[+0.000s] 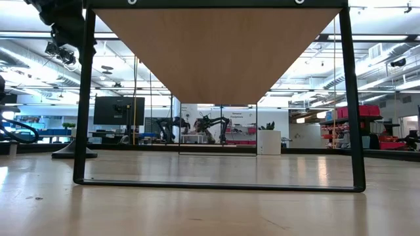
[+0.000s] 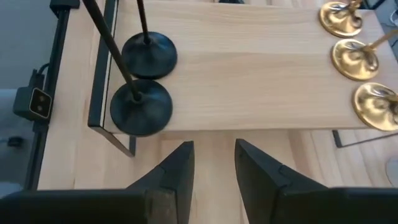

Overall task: Pick & Place candle stick holders
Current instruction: Put the black candle holder aligned with the black candle holder on the shelf

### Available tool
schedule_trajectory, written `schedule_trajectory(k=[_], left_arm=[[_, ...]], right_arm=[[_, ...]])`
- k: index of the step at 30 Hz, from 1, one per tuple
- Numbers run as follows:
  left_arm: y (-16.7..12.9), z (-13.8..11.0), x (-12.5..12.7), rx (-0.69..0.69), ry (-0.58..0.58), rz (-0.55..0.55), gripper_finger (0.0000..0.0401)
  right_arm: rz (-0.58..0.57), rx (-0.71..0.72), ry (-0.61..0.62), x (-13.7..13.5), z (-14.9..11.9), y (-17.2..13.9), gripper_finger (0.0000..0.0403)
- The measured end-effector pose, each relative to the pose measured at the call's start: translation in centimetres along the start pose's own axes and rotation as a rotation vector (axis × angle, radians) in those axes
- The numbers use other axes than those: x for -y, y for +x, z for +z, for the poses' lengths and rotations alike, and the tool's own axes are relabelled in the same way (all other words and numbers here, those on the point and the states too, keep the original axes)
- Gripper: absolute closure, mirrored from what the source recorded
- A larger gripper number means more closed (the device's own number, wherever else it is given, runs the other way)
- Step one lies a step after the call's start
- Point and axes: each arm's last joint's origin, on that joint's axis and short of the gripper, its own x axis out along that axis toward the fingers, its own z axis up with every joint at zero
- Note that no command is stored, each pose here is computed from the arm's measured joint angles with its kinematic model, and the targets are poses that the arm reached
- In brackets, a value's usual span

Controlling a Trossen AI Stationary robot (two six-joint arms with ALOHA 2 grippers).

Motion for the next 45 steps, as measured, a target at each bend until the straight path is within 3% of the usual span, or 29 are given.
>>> schedule_trajectory(k=[6,18,28,35,45], left_arm=[[-0.1,-0.1,0.2,0.007,0.041,-0.005,0.0240],[-0.3,-0.7,0.9,-0.060,0.098,-0.119,0.0240],[-0.4,-1.1,0.7,-0.090,0.106,-0.072,0.0240],[-0.4,-0.6,1.0,-0.021,0.153,-0.087,0.0240],[-0.4,-1.0,0.7,-0.068,0.146,-0.060,0.0240]], right_arm=[[-0.015,0.022,0.015,-0.1,-0.3,-0.9,0.0289],[-0.025,0.032,0.022,-0.5,-0.6,-1.1,0.0289],[-0.030,0.035,0.036,-0.4,-0.6,-1.1,0.0289],[-0.058,0.054,0.037,-0.4,-0.5,-1.1,0.0289],[-0.058,0.053,0.040,-0.4,-0.5,-1.1,0.0289]])
